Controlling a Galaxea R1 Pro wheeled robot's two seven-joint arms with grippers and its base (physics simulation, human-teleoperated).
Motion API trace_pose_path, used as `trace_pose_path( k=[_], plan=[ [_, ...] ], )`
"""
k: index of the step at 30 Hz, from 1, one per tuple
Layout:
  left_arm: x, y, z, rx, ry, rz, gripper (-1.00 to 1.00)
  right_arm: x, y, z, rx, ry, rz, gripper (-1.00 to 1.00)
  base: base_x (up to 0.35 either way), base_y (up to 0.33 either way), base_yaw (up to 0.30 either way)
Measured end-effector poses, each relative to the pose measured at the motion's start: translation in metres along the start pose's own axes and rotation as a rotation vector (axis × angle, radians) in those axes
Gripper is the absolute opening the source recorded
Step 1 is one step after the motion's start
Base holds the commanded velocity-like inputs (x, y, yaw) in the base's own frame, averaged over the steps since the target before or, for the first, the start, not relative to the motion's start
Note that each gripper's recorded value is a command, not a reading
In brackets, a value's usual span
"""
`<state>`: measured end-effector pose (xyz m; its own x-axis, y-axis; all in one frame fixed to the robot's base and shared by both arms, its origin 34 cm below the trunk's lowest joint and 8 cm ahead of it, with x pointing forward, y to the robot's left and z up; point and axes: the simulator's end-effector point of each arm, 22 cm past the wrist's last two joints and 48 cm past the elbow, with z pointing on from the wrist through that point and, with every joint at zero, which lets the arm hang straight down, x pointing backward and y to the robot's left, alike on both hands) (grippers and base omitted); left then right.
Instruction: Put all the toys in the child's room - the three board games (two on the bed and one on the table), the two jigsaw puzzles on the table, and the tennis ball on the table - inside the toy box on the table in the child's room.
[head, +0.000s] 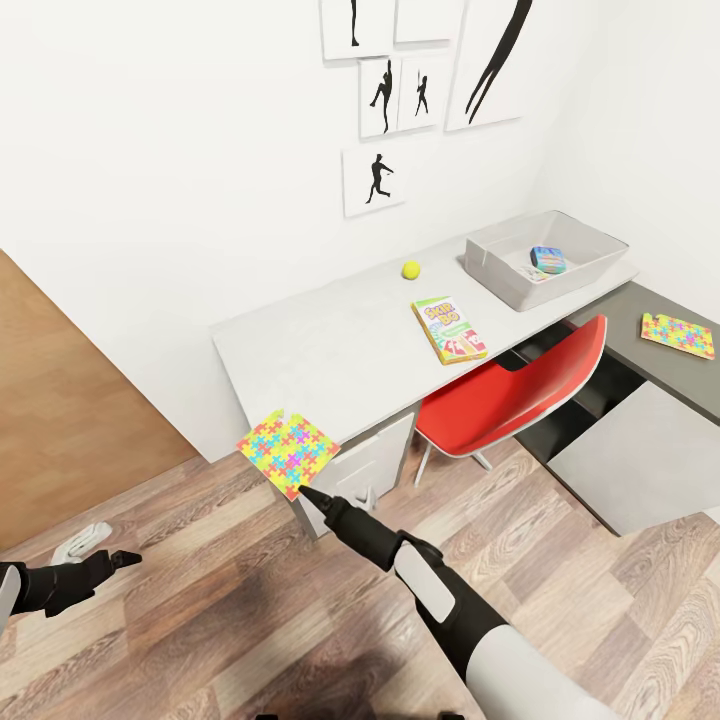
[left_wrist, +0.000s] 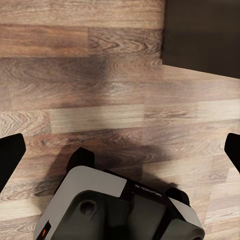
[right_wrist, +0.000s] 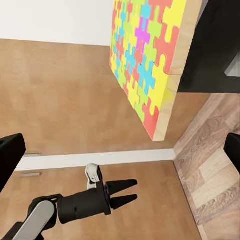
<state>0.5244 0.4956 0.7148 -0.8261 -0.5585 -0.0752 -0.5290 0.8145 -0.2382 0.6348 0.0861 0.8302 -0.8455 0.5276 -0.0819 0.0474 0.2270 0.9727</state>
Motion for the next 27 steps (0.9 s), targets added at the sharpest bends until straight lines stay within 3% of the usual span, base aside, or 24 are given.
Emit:
trace_pose_path(
  k=[5, 13, 27],
  plan=[
    [0.0, 0.0, 0.0, 0.0, 0.0, 0.0, 1.0, -0.001, 0.004, 0.0, -0.02, -0.003, 0.0, 1.0, 0.0, 0.0, 0.0],
    [0.001, -0.001, 0.001, 0.001, 0.001, 0.0, 1.0, -0.002, 0.025, -0.002, -0.115, -0.008, -0.006, 1.0, 0.0, 0.0, 0.0],
    [0.003, -0.004, 0.003, 0.007, 0.003, -0.001, 1.0, -0.004, 0.025, -0.005, -0.124, -0.01, -0.01, 1.0, 0.0, 0.0, 0.0]
  ],
)
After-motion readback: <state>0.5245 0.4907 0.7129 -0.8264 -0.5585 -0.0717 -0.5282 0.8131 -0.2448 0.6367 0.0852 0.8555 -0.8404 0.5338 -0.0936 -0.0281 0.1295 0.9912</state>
